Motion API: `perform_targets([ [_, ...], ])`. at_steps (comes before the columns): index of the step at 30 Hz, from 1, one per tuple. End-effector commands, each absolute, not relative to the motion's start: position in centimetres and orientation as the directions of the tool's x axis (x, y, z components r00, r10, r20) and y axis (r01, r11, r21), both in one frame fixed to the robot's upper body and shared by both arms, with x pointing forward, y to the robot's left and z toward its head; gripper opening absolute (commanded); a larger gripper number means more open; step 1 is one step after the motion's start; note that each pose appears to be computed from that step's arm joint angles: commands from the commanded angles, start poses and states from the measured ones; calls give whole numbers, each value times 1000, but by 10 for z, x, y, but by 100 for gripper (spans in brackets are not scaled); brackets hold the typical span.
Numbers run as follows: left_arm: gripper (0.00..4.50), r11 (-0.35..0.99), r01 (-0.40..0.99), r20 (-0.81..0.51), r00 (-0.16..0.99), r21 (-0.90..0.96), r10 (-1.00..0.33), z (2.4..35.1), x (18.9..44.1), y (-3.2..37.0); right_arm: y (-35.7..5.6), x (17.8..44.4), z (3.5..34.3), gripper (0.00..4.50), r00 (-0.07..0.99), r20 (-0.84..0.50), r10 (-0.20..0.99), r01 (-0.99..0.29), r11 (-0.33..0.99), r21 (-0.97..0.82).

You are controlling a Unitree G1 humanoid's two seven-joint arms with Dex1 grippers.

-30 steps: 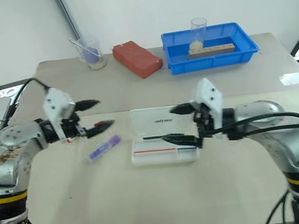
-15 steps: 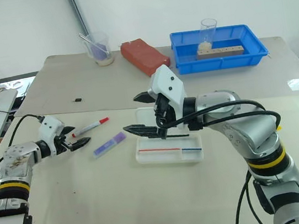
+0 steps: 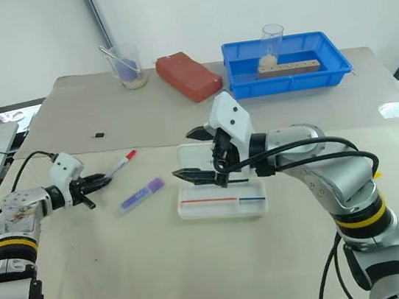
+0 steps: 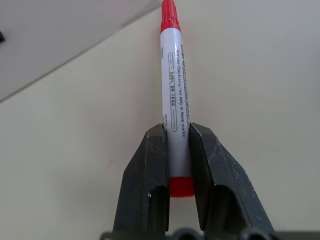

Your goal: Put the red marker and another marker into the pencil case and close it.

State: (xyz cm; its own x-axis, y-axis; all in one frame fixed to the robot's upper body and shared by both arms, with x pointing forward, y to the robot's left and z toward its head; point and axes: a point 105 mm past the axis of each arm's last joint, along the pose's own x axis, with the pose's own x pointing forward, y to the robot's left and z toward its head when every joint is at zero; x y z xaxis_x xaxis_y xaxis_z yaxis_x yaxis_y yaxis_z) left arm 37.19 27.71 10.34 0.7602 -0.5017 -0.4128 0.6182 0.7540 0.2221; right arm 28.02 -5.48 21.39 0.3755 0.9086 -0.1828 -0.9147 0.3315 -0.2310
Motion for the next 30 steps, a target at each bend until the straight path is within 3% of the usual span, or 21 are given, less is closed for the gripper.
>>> perform_targets([
  [1,17,700,626,-267,780,343,-566,173,368,269,-74,269,219,450,391,-180,903,-902,336,-272],
  [6,17,526,716,-194,659,459,-727,232,345,214,-108,256,192,450,413,-326,851,-905,344,-250],
  [11,17,290,803,-230,459,520,-858,240,321,139,-126,242,180,450,388,-411,825,-921,327,-213],
  [15,17,72,827,-298,281,558,-912,217,305,78,-132,237,181,450,388,-421,820,-922,340,-187],
  [18,17,-7,860,-332,189,510,-924,192,301,54,-135,236,180,450,408,-419,811,-913,366,-181],
  [23,17,-34,886,-417,183,461,-891,145,310,44,-141,238,176,450,462,-409,787,-887,421,-191],
  [30,17,-63,878,-468,191,474,-863,124,317,36,-144,246,167,450,517,-401,756,-855,478,-202],
])
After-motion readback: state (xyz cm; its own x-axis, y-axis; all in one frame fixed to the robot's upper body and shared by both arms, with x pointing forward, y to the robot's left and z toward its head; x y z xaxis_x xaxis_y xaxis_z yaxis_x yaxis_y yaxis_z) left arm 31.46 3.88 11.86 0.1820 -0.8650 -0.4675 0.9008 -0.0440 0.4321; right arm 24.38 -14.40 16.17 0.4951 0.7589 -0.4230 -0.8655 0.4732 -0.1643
